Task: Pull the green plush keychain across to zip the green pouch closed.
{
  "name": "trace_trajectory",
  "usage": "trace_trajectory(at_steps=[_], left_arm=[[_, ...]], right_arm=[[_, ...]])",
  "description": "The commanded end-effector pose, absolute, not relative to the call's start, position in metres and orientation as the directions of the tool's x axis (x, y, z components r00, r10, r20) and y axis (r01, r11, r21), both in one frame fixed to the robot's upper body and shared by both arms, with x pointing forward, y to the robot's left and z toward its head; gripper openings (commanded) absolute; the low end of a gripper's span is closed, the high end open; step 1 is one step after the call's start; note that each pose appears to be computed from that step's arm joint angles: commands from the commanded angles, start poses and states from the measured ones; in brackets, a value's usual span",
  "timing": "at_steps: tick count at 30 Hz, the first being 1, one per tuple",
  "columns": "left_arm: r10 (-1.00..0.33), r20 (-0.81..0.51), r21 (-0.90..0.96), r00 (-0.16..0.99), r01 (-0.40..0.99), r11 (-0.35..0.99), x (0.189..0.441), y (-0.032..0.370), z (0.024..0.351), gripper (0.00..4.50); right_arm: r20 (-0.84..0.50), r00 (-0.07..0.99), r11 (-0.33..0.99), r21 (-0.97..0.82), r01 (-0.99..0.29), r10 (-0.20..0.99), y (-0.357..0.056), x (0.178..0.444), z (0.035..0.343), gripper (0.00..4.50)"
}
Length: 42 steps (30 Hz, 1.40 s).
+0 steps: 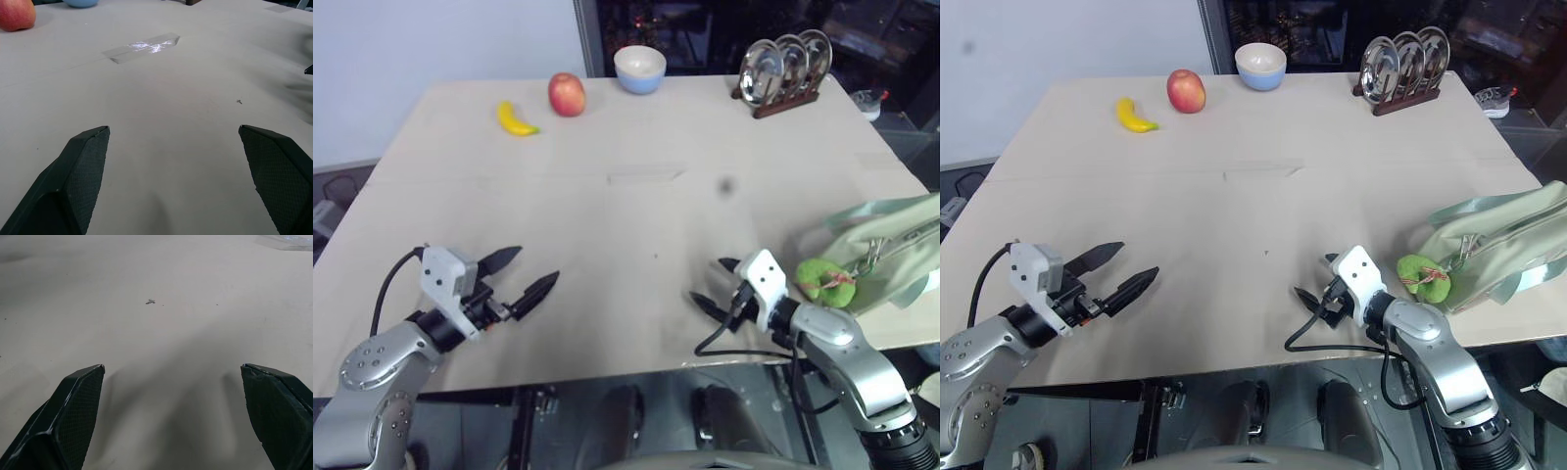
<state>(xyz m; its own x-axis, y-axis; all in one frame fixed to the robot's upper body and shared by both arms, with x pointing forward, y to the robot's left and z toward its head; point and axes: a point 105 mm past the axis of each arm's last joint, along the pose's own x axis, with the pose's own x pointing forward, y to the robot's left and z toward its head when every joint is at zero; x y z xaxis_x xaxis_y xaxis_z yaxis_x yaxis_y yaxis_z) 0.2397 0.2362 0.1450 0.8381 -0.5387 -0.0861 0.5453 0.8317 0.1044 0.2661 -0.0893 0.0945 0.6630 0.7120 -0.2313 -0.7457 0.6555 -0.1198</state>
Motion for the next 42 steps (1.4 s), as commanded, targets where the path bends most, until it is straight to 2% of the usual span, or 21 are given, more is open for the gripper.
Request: trace_trajectory(at_steps=[1, 9, 15, 18, 20, 24, 27, 30, 34, 38, 42], left_arm=[[-0.547, -0.052, 0.13, 0.836, 0.548, 0.826, 0.24, 0.235, 0.156, 4.38], [-0.619, 0.025, 0.079, 0.785, 0.616, 0.784, 0.244, 0.216, 0.164, 4.38], [-0.777, 0.071, 0.072, 0.625, 0.774, 0.629, 0.232, 0.188, 0.178, 4.38], [-0.813, 0.087, 0.158, 0.575, 0.798, 0.582, 0.23, 0.18, 0.183, 4.38], [-0.856, 0.094, 0.136, 0.508, 0.846, 0.516, 0.227, 0.171, 0.185, 4.38], [-0.947, 0.13, 0.099, 0.295, 0.946, 0.309, 0.215, 0.155, 0.198, 4.38], [-0.965, 0.145, 0.12, 0.219, 0.964, 0.237, 0.215, 0.152, 0.207, 4.38], [-0.979, 0.148, 0.107, 0.138, 0.982, 0.154, 0.211, 0.148, 0.212, 4.38], [-0.987, 0.136, 0.107, 0.081, 0.99, 0.096, 0.21, 0.142, 0.211, 4.38], [-0.99, 0.129, 0.119, 0.06, 0.99, 0.075, 0.215, 0.137, 0.21, 4.38], [-0.992, 0.124, 0.129, 0.039, 0.99, 0.055, 0.218, 0.132, 0.206, 4.38]], right_arm=[[-0.171, 0.656, 0.636, -0.162, -0.755, 0.735, -0.084, 0.269, 0.111, 4.5], [-0.007, 0.586, 0.58, -0.132, -0.804, 0.811, -0.059, 0.274, 0.152, 4.5], [0.03, 0.536, 0.532, -0.18, -0.828, 0.844, -0.055, 0.27, 0.177, 4.5], [0.066, 0.511, 0.51, -0.254, -0.822, 0.857, -0.059, 0.274, 0.21, 4.5], [0.059, 0.493, 0.481, -0.346, -0.806, 0.868, -0.066, 0.276, 0.231, 4.5], [-0.04, 0.525, 0.429, -0.527, -0.734, 0.85, -0.109, 0.285, 0.266, 4.5], [-0.123, 0.579, 0.411, -0.587, -0.697, 0.806, -0.142, 0.287, 0.277, 4.5], [-0.284, 0.634, 0.325, -0.669, -0.669, 0.72, -0.186, 0.279, 0.284, 4.5], [-0.439, 0.664, 0.215, -0.713, -0.668, 0.605, -0.224, 0.263, 0.295, 4.5], [-0.522, 0.66, 0.181, -0.694, -0.697, 0.539, -0.243, 0.245, 0.308, 4.5], [-0.624, 0.658, 0.135, -0.675, -0.726, 0.421, -0.268, 0.228, 0.31, 4.5]])
